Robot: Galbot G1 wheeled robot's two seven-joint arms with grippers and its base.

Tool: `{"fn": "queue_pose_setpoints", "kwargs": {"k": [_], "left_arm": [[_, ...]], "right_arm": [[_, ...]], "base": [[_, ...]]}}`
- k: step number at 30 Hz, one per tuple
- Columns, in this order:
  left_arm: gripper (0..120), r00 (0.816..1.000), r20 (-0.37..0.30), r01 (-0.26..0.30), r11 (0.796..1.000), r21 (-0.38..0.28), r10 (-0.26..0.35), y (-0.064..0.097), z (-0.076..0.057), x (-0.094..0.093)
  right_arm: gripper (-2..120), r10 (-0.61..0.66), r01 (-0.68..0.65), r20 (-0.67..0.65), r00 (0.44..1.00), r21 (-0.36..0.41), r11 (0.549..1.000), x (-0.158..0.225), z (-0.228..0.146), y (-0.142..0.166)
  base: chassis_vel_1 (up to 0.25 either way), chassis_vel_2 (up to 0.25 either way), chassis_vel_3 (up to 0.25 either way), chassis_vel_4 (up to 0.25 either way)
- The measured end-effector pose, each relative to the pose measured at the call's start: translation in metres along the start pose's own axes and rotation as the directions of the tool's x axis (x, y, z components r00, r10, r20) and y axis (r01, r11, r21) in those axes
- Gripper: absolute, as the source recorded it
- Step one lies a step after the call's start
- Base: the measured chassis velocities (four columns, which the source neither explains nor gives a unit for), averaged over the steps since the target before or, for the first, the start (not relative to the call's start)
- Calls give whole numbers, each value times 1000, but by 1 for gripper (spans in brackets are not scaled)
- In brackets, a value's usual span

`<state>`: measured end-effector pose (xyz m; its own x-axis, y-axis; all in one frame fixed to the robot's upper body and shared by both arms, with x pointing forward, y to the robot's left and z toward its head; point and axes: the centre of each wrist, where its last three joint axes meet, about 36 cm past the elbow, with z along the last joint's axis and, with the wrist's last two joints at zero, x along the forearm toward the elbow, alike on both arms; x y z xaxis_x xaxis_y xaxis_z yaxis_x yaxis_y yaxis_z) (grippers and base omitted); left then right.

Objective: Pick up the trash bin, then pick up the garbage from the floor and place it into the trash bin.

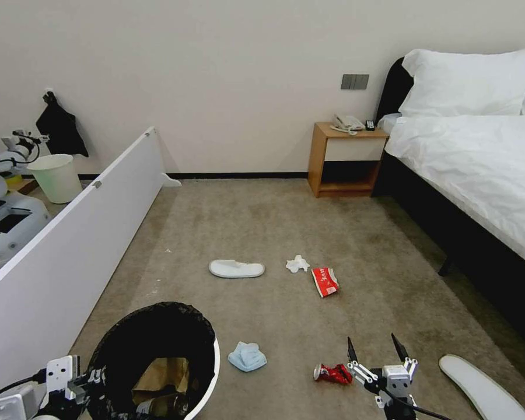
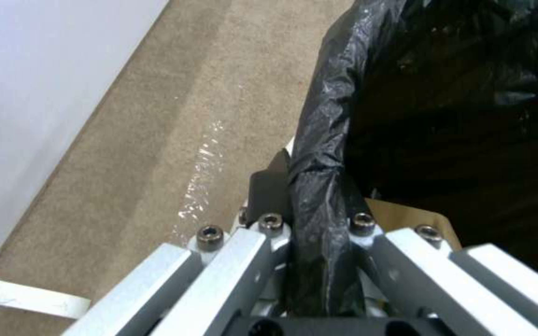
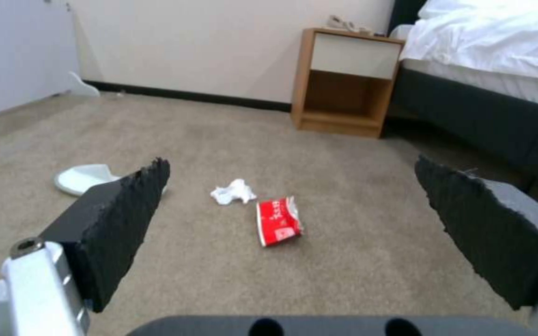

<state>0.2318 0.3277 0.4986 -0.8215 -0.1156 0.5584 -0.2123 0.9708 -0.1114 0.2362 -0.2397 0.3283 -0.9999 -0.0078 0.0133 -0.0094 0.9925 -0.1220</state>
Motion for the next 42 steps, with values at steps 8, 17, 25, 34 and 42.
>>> {"fn": "queue_pose_setpoints", "kwargs": {"k": [8,17,25,34,42], "left_arm": [[3,1000,-1,-1,1000,0,1,1,0,-1],[3,1000,-2,-3,1000,0,3,1,1,-2],[3,1000,-2,-2,1000,-1,2,1,1,-2],[3,1000,-3,-2,1000,0,2,1,1,-1],[3,1000,-1,-3,1000,1,3,0,1,-1]], "right_arm": [[100,-6,6,-5,1000,2,1000,0,2,2],[100,-6,6,-7,1000,1,1000,1,2,2],[100,-8,9,-8,1000,4,1000,1,2,2],[100,-12,12,-8,1000,6,1000,1,3,3],[100,-11,11,-7,1000,10,1000,2,3,3]], "base": [[0,0,0,0],[0,0,0,0],[-52,-60,-53,-53],[-67,-56,-53,-63],[-24,-25,-35,-31]]}}
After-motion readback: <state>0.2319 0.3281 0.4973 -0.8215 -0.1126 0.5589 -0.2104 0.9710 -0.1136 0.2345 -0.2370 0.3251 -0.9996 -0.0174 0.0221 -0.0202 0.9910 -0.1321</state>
